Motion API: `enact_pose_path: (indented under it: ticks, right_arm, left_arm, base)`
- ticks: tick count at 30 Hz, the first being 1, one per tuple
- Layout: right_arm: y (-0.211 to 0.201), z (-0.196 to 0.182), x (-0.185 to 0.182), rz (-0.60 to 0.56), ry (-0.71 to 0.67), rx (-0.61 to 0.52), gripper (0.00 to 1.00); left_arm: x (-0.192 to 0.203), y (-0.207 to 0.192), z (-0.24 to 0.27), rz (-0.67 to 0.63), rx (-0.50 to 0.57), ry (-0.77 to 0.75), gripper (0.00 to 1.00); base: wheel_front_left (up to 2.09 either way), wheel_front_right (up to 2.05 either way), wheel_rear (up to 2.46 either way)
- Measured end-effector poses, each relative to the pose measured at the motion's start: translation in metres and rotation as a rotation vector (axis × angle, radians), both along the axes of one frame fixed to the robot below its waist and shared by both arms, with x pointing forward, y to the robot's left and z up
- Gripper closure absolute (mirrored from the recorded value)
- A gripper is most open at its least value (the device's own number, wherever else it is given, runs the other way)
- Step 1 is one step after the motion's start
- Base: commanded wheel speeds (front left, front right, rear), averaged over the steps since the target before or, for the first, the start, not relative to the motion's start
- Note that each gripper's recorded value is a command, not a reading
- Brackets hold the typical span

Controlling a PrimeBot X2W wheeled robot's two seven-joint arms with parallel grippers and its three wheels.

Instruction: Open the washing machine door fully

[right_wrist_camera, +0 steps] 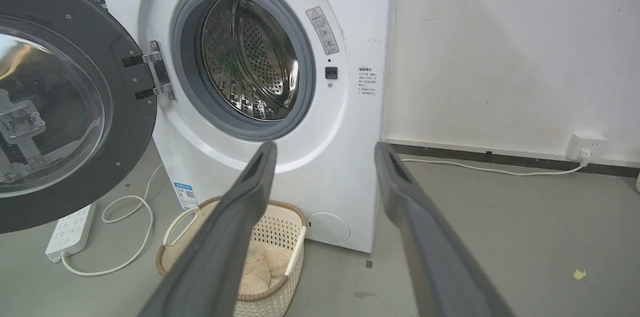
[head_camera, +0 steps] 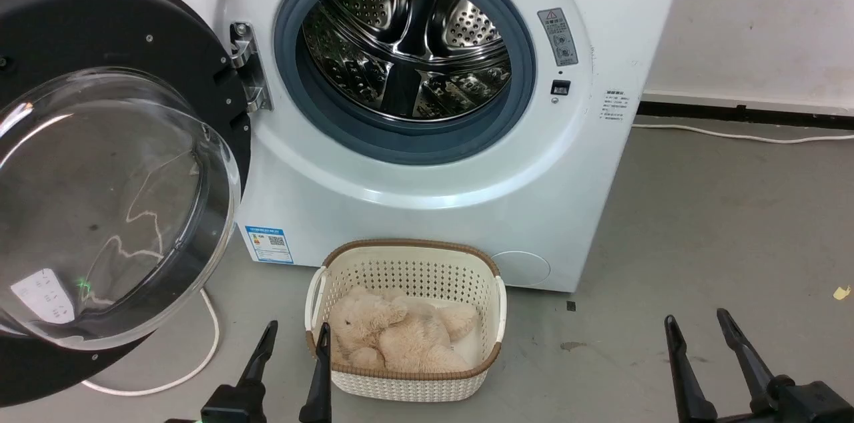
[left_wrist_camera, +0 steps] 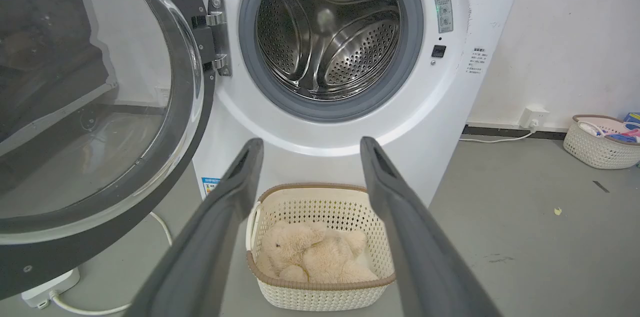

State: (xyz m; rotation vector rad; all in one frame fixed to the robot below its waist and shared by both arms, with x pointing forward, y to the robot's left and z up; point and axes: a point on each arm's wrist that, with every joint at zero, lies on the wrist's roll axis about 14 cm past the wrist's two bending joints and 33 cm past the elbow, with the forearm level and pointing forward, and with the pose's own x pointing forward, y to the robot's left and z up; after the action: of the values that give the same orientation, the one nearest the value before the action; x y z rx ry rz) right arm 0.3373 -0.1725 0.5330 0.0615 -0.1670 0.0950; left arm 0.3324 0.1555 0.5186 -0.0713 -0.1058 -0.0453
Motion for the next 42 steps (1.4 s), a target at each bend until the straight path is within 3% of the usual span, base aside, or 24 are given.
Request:
enact_pose_path:
  ticks: [9, 10, 42]
  right_arm:
    - [-0.002, -0.005, -0.001, -0.005, 0.015, 0.016, 0.00]
    - [-0.001, -0.005, -0.001, -0.005, 0.015, 0.016, 1.00]
    - [0.002, -0.010, 0.007, 0.007, 0.068, -0.017, 1.00]
  left_arm:
    - [0.002, 0.001, -0.004, 0.008, -0.008, 0.012, 0.00]
    - [0.003, 0.003, -0.004, 0.017, -0.010, 0.013, 1.00]
    - [0.010, 0.008, -0.005, 0.024, 0.022, 0.051, 1.00]
  base:
    - [0.00, 0.00, 0.00]
    - [0.00, 0.00, 0.00]
    - [0.00, 0.00, 0.00]
